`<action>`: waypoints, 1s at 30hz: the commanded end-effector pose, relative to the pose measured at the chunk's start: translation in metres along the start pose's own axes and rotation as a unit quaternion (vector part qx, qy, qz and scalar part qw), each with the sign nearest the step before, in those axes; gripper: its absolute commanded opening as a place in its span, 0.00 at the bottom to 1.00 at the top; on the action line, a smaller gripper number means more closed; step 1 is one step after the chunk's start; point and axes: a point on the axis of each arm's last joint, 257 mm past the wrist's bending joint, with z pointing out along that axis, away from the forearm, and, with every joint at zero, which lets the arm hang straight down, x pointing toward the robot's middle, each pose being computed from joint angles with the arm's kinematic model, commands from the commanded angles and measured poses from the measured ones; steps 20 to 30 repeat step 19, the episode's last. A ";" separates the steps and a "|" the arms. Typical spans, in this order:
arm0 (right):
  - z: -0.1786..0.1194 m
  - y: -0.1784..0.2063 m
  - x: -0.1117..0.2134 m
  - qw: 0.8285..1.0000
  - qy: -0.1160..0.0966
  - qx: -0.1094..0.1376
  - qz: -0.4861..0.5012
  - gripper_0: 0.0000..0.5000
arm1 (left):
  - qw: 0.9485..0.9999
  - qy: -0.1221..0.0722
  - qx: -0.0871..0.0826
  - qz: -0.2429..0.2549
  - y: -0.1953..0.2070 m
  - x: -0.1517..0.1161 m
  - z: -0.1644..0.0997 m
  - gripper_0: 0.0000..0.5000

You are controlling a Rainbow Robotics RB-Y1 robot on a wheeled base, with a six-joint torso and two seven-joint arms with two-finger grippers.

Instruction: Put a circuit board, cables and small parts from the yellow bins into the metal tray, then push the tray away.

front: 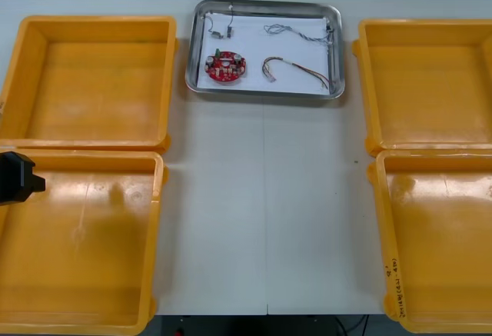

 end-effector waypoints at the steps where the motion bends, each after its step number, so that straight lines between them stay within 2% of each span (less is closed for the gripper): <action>1: -0.022 -0.013 -0.008 1.000 -0.023 0.018 0.004 1.00 | 0.997 -0.011 -0.022 0.070 0.014 -0.003 -0.013 1.00; 30: -0.022 -0.013 -0.008 1.000 -0.023 0.018 0.004 1.00 | 0.997 -0.011 -0.022 0.070 0.014 -0.003 -0.013 1.00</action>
